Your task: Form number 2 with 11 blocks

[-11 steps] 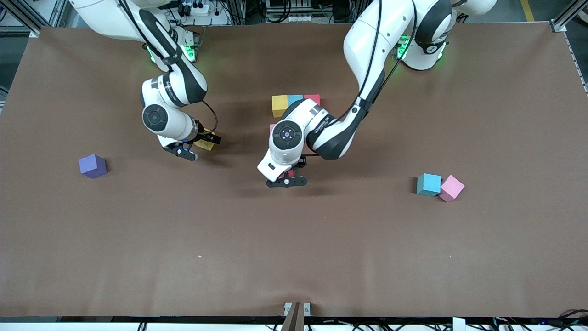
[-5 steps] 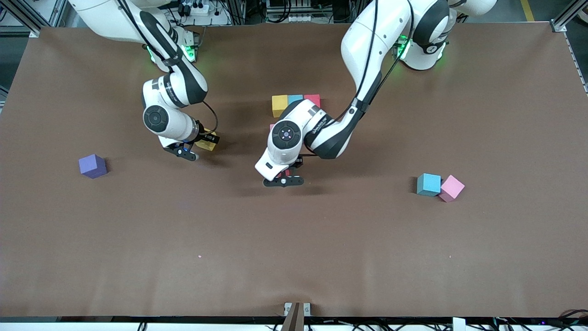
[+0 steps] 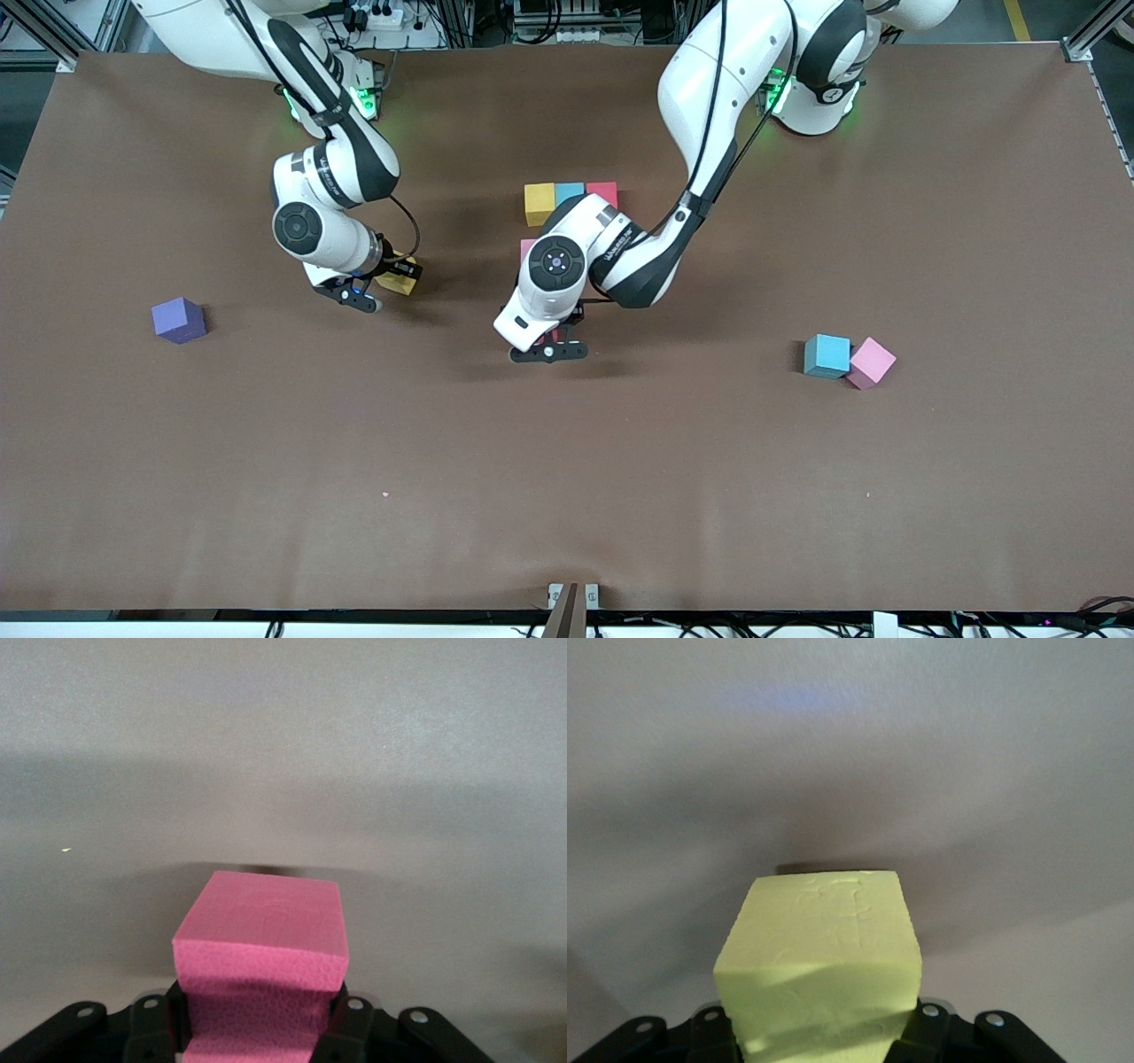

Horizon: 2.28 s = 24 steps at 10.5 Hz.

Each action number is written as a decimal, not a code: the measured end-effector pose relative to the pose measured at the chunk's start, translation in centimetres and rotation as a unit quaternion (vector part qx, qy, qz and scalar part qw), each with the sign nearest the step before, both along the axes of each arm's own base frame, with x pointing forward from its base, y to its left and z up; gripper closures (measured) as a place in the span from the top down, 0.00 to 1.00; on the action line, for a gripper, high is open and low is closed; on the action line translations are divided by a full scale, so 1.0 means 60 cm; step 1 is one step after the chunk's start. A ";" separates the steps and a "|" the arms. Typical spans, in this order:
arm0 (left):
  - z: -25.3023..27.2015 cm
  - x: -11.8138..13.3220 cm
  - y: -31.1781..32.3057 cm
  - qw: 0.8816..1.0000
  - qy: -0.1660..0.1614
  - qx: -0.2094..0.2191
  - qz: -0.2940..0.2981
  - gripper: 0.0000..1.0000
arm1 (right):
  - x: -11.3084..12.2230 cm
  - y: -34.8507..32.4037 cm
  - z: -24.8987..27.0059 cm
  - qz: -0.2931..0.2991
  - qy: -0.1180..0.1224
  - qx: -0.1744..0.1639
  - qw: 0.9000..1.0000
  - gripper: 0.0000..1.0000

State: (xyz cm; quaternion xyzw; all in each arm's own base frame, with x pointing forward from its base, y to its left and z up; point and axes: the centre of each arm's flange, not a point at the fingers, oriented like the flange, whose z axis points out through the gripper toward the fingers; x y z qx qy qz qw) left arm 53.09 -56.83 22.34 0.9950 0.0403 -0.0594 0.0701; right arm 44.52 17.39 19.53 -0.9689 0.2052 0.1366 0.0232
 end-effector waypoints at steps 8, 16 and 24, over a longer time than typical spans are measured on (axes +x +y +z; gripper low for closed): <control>-0.034 -0.013 -0.005 1.000 0.009 0.009 -0.004 0.55 | 0.039 -0.020 0.026 -0.026 0.000 0.009 1.000 0.59; -0.040 -0.025 -0.014 1.000 0.011 0.011 -0.010 0.56 | 0.042 -0.019 0.029 -0.026 -0.002 0.010 1.000 0.59; 0.221 0.038 0.034 0.999 -0.043 -0.014 0.019 1.00 | 0.048 -0.016 0.035 -0.026 -0.005 0.012 1.000 0.59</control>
